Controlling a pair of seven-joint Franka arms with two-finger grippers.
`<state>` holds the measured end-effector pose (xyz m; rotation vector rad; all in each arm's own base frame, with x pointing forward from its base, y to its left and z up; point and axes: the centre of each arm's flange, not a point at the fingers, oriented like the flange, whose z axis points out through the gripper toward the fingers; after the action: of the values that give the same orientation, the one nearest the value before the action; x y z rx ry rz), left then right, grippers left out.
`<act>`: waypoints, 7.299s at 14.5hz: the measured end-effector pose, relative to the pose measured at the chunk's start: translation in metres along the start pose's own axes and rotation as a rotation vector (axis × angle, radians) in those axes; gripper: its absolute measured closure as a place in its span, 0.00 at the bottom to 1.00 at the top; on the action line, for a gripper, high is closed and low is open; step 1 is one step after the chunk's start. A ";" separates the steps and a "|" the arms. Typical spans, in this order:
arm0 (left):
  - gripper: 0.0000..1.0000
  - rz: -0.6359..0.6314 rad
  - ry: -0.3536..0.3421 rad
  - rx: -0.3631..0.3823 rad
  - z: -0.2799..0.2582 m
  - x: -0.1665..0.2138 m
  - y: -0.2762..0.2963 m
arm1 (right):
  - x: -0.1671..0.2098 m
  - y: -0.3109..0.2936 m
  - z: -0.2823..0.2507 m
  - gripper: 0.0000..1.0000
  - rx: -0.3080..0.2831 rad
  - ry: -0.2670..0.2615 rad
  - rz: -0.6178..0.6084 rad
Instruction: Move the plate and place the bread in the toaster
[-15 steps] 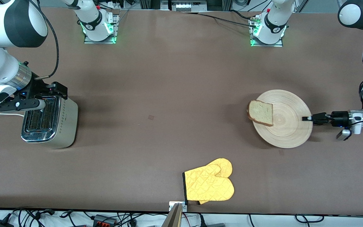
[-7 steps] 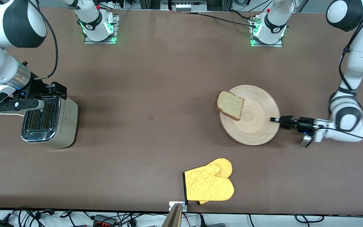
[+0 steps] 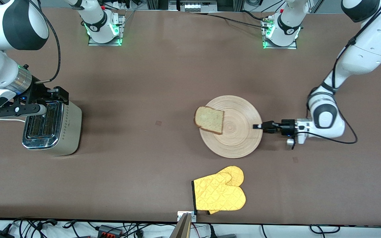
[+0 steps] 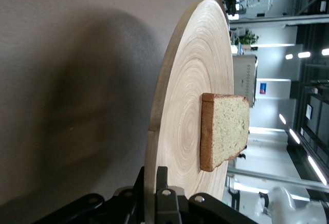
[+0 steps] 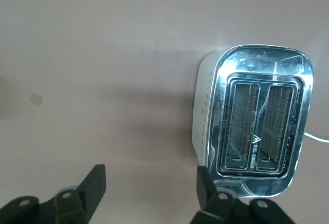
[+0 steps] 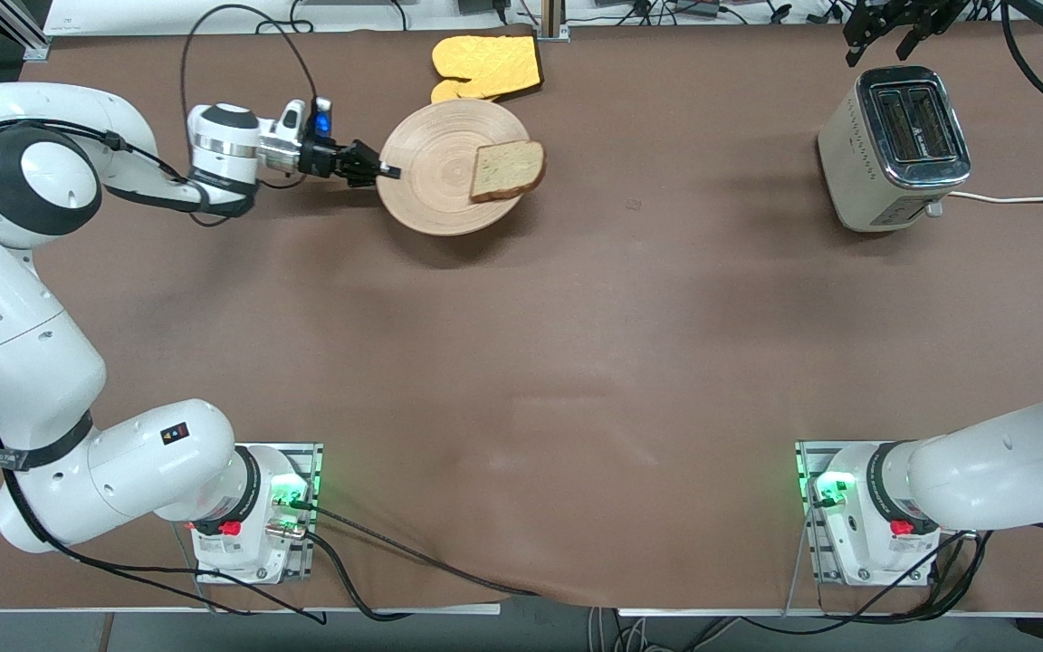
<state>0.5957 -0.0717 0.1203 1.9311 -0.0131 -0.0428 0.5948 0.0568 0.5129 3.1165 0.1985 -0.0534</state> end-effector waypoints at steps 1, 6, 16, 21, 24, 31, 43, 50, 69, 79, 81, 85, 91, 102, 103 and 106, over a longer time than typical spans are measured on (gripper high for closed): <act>0.92 -0.007 0.024 0.013 0.013 -0.002 0.006 | 0.000 0.000 0.000 0.24 0.000 0.000 0.000; 0.92 -0.057 0.080 0.030 0.069 -0.012 0.026 | -0.001 0.000 0.002 0.36 0.004 -0.009 0.002; 0.92 -0.056 0.123 0.023 0.144 -0.035 0.040 | 0.031 -0.028 0.091 0.39 0.193 -0.109 0.051; 0.91 -0.051 0.118 0.016 0.158 -0.041 0.042 | 0.041 -0.040 0.130 0.39 0.287 -0.142 0.093; 0.91 -0.046 0.123 0.035 0.158 -0.041 0.039 | 0.044 -0.046 0.136 0.39 0.287 -0.141 0.089; 0.68 -0.028 0.118 0.067 0.169 -0.045 0.043 | 0.050 -0.059 0.157 0.39 0.430 -0.162 0.150; 0.00 0.352 -0.056 0.084 0.056 0.007 0.054 | 0.063 -0.099 0.243 0.41 0.693 -0.208 0.237; 0.00 0.518 -0.341 0.218 0.011 0.032 0.067 | 0.064 -0.129 0.308 0.41 0.838 -0.190 0.232; 0.00 0.198 -0.560 1.196 0.010 0.057 0.282 | 0.057 -0.188 0.336 0.46 0.870 -0.180 0.252; 0.00 0.039 -0.187 1.274 -0.112 0.062 0.385 | 0.072 -0.194 0.318 0.91 0.882 -0.137 0.221; 0.00 0.006 -0.174 1.299 -0.127 0.047 0.406 | 0.083 -0.190 0.302 0.91 0.831 -0.111 0.173; 0.00 -0.073 -0.089 1.258 -0.170 0.020 0.439 | 0.098 -0.183 0.249 0.92 0.670 -0.110 0.133; 0.00 -0.072 -0.005 1.250 -0.214 -0.037 0.434 | 0.097 -0.097 0.154 0.92 0.432 -0.098 0.138; 0.00 -0.057 0.009 1.175 -0.204 -0.076 0.433 | 0.034 0.064 0.008 0.92 -0.102 -0.078 0.189; 0.00 -0.053 0.007 1.175 -0.202 -0.076 0.435 | 0.030 0.069 0.001 0.92 -0.112 -0.075 0.199; 0.00 -0.055 -0.003 1.175 -0.202 -0.072 0.438 | 0.022 0.096 0.001 0.92 -0.133 -0.089 0.242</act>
<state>0.5358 -0.0353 0.6026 3.1067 0.0176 -0.0866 0.6290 -0.0355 0.5128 2.9720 -0.1697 -0.1669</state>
